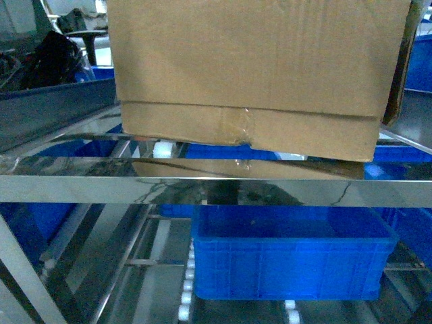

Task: Sort boxes to right shelf from conveyor

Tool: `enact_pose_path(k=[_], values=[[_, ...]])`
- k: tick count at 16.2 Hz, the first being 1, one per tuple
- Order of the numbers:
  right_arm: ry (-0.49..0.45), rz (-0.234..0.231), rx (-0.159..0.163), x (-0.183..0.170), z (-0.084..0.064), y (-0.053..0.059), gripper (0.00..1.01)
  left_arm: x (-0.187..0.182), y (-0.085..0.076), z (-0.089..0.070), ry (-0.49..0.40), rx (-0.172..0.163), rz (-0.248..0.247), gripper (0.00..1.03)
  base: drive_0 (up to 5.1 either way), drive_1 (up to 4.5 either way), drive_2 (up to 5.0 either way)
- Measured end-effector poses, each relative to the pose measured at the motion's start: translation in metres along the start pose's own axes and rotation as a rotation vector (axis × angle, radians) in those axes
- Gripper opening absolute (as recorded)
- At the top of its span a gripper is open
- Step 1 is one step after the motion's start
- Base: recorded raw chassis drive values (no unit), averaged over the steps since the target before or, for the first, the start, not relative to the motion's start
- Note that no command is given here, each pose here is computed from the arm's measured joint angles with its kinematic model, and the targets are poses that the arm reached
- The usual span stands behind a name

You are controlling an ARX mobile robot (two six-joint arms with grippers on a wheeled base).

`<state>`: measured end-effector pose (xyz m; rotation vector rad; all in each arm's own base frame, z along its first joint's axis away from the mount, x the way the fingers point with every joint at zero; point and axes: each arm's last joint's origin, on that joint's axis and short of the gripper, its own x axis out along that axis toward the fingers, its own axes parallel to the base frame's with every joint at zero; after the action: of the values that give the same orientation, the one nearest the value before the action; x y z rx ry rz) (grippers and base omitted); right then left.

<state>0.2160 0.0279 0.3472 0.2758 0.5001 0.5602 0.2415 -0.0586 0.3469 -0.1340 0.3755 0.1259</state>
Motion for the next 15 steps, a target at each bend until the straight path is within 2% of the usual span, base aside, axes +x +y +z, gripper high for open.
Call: enact_pose_path(k=[1, 2, 3, 4, 5, 6, 7, 8, 9, 10, 12, 14, 15], values=[[-0.148, -0.092, -0.118, 0.006, -0.001, 0.002, 0.92, 0.004, -0.001, -0.001, -0.095, -0.008, -0.058, 0.93, 0.0, 0.00, 0.0], [-0.333, -0.270, -0.231, 0.001, -0.019, 0.003, 0.79, 0.001, 0.008, -0.015, -0.236, 0.026, -0.132, 0.81, 0.0, 0.00, 0.0], [-0.469, -0.438, -0.261, -0.008, -0.039, -0.005, 0.66, -0.005, 0.023, -0.037, -0.331, 0.060, -0.132, 0.68, 0.0, 0.00, 0.0], [-0.536, -0.540, -0.260, -0.011, -0.052, -0.014, 0.55, -0.009, 0.033, -0.050, -0.390, 0.071, -0.124, 0.57, 0.0, 0.00, 0.0], [-0.533, -0.558, -0.260, -0.009, -0.072, -0.021, 0.43, -0.011, 0.041, -0.067, -0.409, 0.087, -0.129, 0.45, 0.0, 0.00, 0.0], [-0.494, -0.548, -0.268, -0.005, -0.093, -0.027, 0.30, -0.010, 0.047, -0.086, -0.387, 0.108, -0.133, 0.33, 0.0, 0.00, 0.0], [-0.484, -0.549, -0.269, -0.007, -0.108, -0.033, 0.17, -0.010, 0.054, -0.104, -0.364, 0.118, -0.131, 0.20, 0.0, 0.00, 0.0], [-0.499, -0.559, -0.269, -0.013, -0.115, -0.040, 0.06, -0.012, 0.059, -0.114, -0.365, 0.118, -0.125, 0.10, 0.0, 0.00, 0.0], [-0.514, -0.577, -0.269, -0.017, -0.123, -0.042, 0.02, -0.016, 0.065, -0.123, -0.376, 0.117, -0.121, 0.02, 0.0, 0.00, 0.0], [-0.505, -0.561, -0.274, -0.016, -0.134, -0.042, 0.02, -0.019, 0.068, -0.131, -0.381, 0.117, -0.128, 0.02, 0.0, 0.00, 0.0], [-0.491, -0.560, -0.270, -0.016, -0.151, -0.044, 0.02, -0.022, 0.078, -0.148, -0.366, 0.123, -0.143, 0.02, 0.0, 0.00, 0.0], [-0.499, -0.559, -0.273, -0.018, -0.161, -0.044, 0.02, -0.026, 0.088, -0.157, -0.377, 0.115, -0.110, 0.02, 0.0, 0.00, 0.0], [-0.499, -0.559, -0.273, -0.019, -0.167, -0.045, 0.02, -0.028, 0.088, -0.163, -0.377, 0.119, -0.127, 0.02, 0.0, 0.00, 0.0]])
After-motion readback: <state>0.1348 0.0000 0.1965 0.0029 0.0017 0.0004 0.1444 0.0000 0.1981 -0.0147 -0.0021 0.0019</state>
